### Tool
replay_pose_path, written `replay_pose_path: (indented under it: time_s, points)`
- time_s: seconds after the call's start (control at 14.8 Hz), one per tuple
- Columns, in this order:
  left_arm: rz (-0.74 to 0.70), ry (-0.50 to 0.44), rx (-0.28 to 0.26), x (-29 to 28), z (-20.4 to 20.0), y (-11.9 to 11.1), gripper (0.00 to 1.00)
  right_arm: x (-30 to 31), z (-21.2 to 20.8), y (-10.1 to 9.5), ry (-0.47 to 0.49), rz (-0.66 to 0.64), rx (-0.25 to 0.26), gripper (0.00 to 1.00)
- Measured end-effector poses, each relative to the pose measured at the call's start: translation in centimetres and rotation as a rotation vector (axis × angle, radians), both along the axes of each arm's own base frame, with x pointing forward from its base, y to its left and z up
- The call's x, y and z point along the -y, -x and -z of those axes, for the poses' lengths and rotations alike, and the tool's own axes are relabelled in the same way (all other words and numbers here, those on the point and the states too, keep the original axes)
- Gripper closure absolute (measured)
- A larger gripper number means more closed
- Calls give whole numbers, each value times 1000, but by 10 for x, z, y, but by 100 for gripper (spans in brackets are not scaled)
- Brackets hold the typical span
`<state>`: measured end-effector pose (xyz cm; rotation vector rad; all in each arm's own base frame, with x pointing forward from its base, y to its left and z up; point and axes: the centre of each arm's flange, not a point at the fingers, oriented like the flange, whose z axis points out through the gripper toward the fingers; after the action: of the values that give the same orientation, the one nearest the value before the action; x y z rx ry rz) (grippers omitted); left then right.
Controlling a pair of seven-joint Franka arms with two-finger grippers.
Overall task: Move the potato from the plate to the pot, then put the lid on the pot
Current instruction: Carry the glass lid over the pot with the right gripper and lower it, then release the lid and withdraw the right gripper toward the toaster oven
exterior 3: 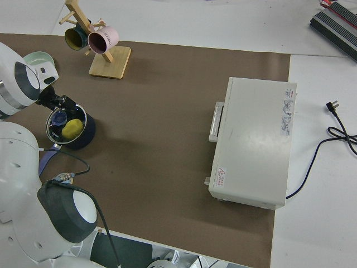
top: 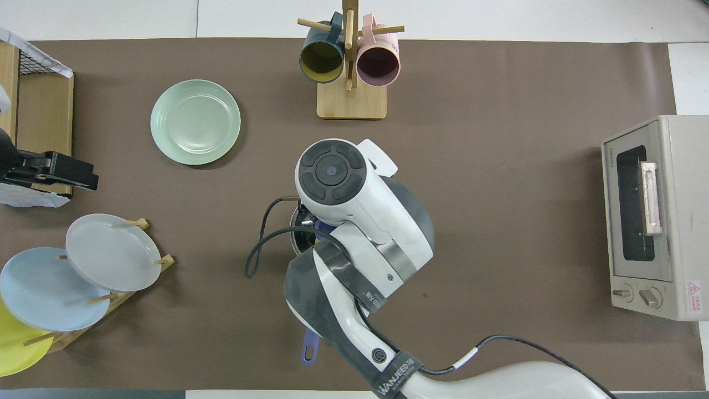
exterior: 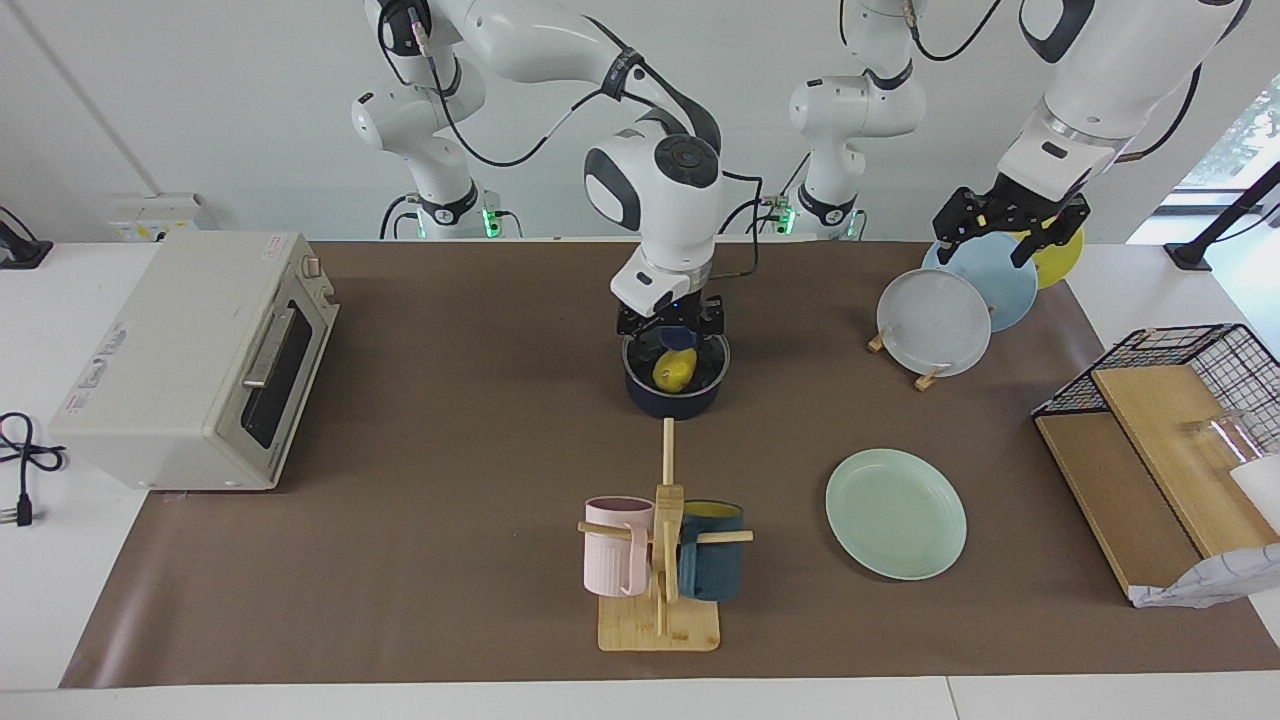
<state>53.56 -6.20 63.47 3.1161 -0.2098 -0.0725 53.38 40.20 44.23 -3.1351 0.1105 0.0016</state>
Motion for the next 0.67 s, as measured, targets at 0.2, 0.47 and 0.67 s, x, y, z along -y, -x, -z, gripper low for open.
replay_pose_path:
  time_s: [0.2, 0.47, 0.67]
  points:
    - [0, 0, 0, 0, 0, 0, 0, 63, -51, -23, 4, 1, -4, 0]
    - [0, 0, 0, 0, 0, 0, 0, 166, -101, -42, 18, -2, -39, 0]
    - [0, 0, 0, 0, 0, 0, 0, 250, -131, -47, 17, -40, -59, 0]
